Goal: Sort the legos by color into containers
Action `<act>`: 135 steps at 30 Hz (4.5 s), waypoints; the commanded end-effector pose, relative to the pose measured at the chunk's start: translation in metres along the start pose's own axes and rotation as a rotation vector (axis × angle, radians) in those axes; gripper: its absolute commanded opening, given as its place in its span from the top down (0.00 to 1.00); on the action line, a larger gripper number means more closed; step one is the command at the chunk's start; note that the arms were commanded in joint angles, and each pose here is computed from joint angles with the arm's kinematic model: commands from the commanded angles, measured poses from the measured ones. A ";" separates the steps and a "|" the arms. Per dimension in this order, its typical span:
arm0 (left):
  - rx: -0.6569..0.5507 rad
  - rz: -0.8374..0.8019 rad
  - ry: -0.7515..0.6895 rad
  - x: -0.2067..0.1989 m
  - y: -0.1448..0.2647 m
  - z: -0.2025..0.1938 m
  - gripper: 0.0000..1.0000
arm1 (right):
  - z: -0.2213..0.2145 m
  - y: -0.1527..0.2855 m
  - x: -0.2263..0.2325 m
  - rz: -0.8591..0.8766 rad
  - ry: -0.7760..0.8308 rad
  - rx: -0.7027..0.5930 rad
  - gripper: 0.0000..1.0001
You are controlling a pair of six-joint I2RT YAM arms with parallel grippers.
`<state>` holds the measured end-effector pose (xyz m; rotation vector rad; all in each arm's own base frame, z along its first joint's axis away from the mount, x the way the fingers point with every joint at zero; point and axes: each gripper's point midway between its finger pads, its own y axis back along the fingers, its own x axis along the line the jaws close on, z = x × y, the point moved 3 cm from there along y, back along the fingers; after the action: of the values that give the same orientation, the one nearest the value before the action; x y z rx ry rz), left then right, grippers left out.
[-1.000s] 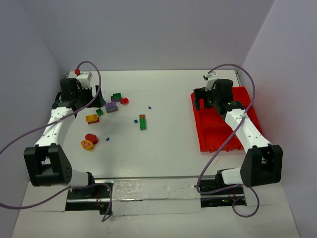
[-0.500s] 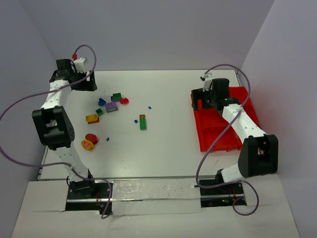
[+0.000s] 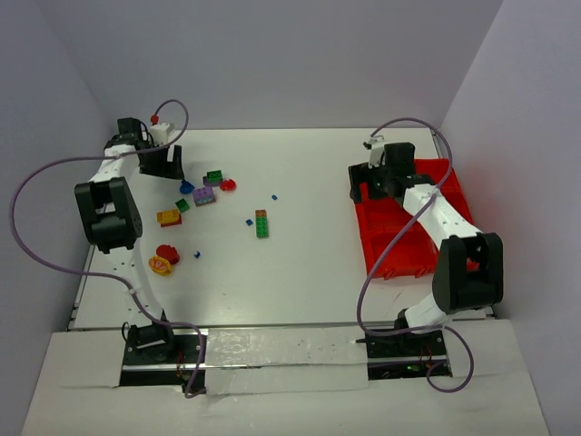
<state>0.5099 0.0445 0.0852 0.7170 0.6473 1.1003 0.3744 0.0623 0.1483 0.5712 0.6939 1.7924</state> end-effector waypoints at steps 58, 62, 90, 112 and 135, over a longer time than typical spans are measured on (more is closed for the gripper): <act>-0.183 -0.312 -0.090 -0.109 0.089 0.058 0.79 | 0.077 0.035 0.032 0.122 0.078 -0.154 0.00; -0.220 -0.581 -0.018 -0.160 0.131 0.064 0.84 | 0.097 0.052 0.057 0.192 0.120 -0.216 0.00; -0.169 -1.454 -0.077 -0.339 0.229 -0.029 0.84 | 0.087 0.144 0.249 0.994 0.793 -0.367 0.07; -0.096 -1.586 -0.099 -0.374 0.263 -0.054 0.83 | 0.037 0.152 0.320 1.140 1.077 -0.302 0.26; -0.085 -1.612 -0.137 -0.383 0.273 -0.060 0.82 | 0.021 0.126 0.316 1.062 1.128 -0.269 0.67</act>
<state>0.2043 -0.2250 0.2564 0.2559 0.8098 -0.2610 0.2075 0.3341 0.2666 -0.4673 0.9034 3.1995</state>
